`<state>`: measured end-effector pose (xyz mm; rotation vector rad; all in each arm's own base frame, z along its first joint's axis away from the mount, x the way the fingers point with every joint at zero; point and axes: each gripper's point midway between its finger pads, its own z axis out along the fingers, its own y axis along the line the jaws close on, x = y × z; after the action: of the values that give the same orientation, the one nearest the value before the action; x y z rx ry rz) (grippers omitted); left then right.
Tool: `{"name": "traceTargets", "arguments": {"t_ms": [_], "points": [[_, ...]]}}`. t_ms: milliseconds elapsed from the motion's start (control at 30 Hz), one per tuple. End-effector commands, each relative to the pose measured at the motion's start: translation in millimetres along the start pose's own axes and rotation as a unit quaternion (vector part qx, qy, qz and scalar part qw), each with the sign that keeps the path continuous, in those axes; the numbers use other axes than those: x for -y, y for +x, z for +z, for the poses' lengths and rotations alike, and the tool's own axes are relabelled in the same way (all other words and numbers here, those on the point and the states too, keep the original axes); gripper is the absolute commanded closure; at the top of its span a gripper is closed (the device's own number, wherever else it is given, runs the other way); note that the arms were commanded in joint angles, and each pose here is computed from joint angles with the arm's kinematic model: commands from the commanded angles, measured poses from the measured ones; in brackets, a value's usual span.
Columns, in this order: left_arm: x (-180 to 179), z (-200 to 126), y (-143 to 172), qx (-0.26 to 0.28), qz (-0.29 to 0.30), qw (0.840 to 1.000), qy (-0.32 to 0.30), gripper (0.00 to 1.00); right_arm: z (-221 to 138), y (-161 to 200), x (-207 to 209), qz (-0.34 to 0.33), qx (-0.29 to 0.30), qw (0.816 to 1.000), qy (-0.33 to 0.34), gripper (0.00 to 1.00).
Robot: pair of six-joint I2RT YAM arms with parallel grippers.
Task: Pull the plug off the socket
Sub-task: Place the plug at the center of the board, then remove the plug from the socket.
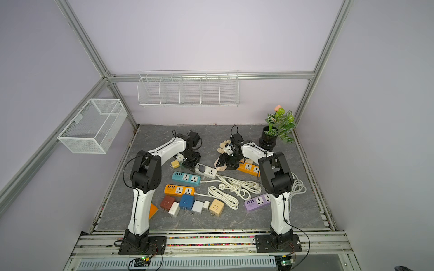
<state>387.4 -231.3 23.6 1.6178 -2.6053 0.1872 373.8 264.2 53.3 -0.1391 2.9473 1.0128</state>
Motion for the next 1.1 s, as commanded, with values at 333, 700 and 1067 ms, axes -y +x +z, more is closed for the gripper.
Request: {"name": "traceTargets", "arguments": {"t_ms": [333, 700, 1067], "points": [[11.2, 4.4, -3.1, 0.007, 0.003, 1.000, 0.025, 1.00, -36.2, 1.5, 14.2, -0.032, 0.019, 0.995, 0.089, 0.05], [11.4, 4.6, -3.5, 0.007, 0.003, 1.000, 0.024, 1.00, -60.4, -1.4, -7.2, -0.144, 0.060, 0.977, 0.147, 0.09], [8.5, 5.2, -3.3, 0.007, 0.010, 1.000, 0.013, 1.00, -17.5, 12.5, -75.6, -0.391, 0.121, 0.903, 0.133, 0.22]]}}
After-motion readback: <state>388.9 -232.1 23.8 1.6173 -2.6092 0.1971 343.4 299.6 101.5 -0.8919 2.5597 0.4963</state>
